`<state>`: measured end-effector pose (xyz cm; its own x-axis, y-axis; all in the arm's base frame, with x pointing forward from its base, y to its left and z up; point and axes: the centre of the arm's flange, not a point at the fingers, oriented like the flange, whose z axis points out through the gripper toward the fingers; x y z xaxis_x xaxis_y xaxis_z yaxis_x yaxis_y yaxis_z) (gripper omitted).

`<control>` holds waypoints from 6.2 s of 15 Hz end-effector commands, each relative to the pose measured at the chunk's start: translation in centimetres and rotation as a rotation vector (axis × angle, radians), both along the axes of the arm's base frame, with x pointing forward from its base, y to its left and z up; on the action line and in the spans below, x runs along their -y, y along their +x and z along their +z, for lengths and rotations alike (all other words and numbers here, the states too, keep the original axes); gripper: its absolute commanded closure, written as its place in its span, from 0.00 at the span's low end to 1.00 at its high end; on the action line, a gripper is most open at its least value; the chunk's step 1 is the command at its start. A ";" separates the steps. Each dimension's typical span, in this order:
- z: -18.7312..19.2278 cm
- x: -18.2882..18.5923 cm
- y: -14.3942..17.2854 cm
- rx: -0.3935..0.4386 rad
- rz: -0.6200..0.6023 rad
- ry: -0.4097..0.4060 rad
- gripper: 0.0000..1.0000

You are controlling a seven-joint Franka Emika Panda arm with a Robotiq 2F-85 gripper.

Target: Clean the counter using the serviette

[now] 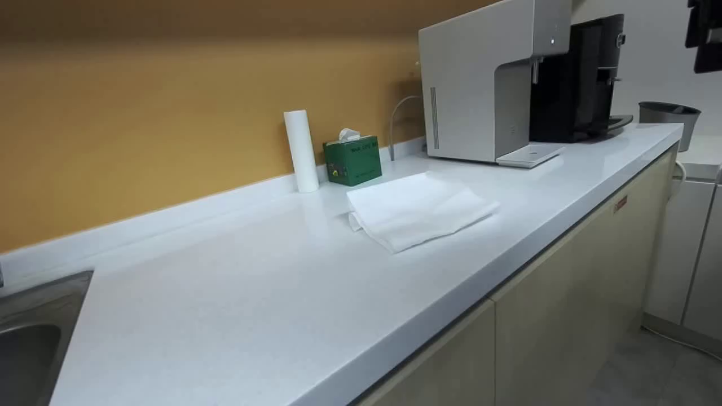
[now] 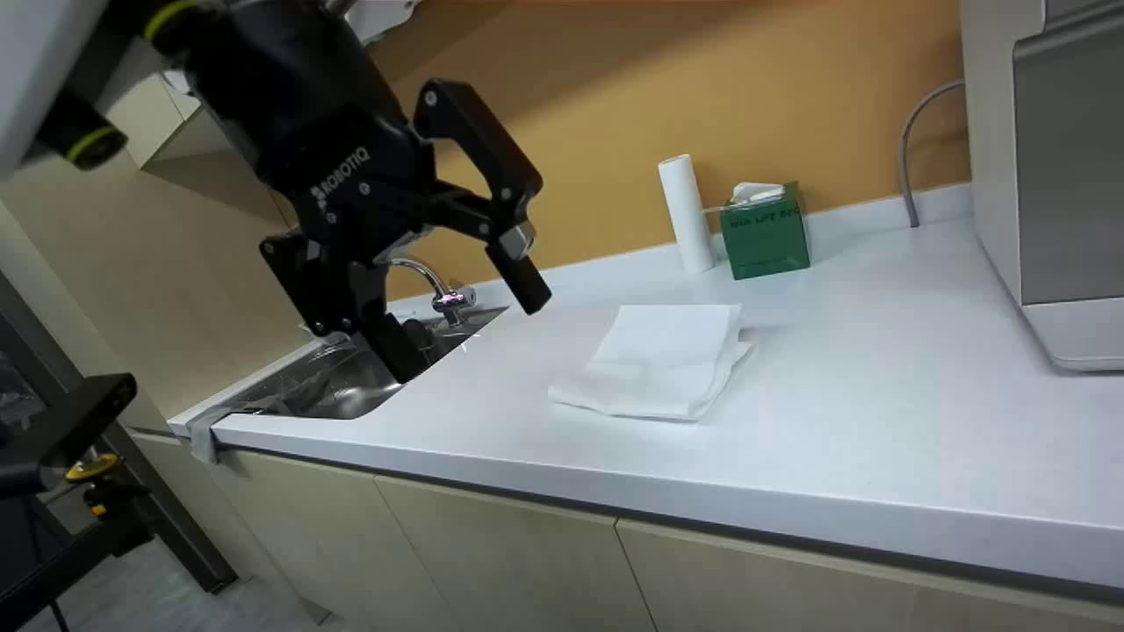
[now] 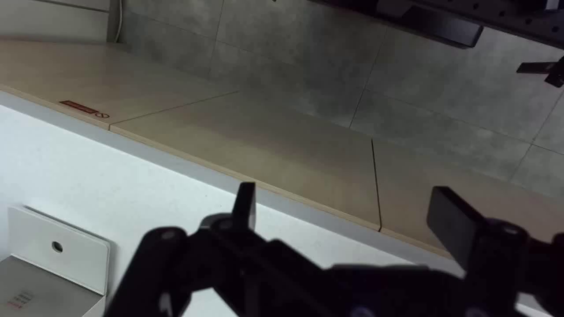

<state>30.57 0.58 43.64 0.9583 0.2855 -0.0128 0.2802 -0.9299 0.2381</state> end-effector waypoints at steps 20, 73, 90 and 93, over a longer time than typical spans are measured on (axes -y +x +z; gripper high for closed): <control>0.0 -0.8 5.7 0.010 0.001 -0.024 0.00; -20.3 -6.1 30.0 -0.003 -0.205 0.170 0.26; -19.4 1.0 29.6 0.036 -0.326 0.112 0.98; -18.8 4.7 28.8 0.050 -0.395 0.095 0.98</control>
<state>60.62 -1.40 23.62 0.9985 -0.0396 0.0365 -0.0438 -0.9916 0.1218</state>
